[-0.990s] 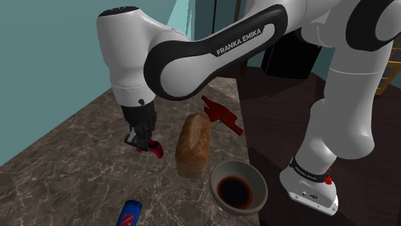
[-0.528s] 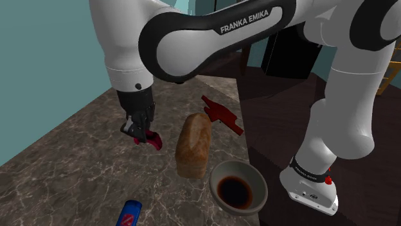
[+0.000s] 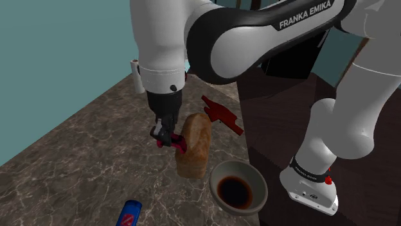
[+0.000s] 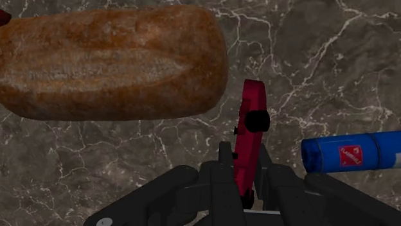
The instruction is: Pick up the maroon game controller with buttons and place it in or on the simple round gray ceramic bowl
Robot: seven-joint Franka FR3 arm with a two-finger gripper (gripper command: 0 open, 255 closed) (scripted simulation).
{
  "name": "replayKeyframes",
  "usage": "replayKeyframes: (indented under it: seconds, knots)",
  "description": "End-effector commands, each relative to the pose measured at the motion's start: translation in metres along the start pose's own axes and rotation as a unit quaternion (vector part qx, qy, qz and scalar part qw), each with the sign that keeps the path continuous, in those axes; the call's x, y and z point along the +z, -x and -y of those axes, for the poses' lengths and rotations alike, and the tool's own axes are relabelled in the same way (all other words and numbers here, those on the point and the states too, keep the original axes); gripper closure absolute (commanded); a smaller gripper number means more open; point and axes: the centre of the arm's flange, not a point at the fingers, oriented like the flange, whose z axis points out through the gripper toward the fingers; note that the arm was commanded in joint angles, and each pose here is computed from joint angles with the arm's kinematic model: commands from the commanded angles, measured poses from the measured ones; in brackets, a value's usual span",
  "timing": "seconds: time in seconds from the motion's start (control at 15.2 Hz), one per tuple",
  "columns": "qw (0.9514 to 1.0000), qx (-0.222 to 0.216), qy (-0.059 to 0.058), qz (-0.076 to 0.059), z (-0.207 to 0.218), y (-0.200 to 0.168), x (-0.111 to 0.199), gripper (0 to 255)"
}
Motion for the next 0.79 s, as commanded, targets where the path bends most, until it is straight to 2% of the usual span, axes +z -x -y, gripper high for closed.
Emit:
replayKeyframes:
  seconds: [0.0,0.73]
  knots:
    - [1.0,0.001,0.0,0.0,-0.001,0.03,-0.002,255]
    - [1.0,0.001,0.0,0.0,0.006,0.175,-0.01,255]
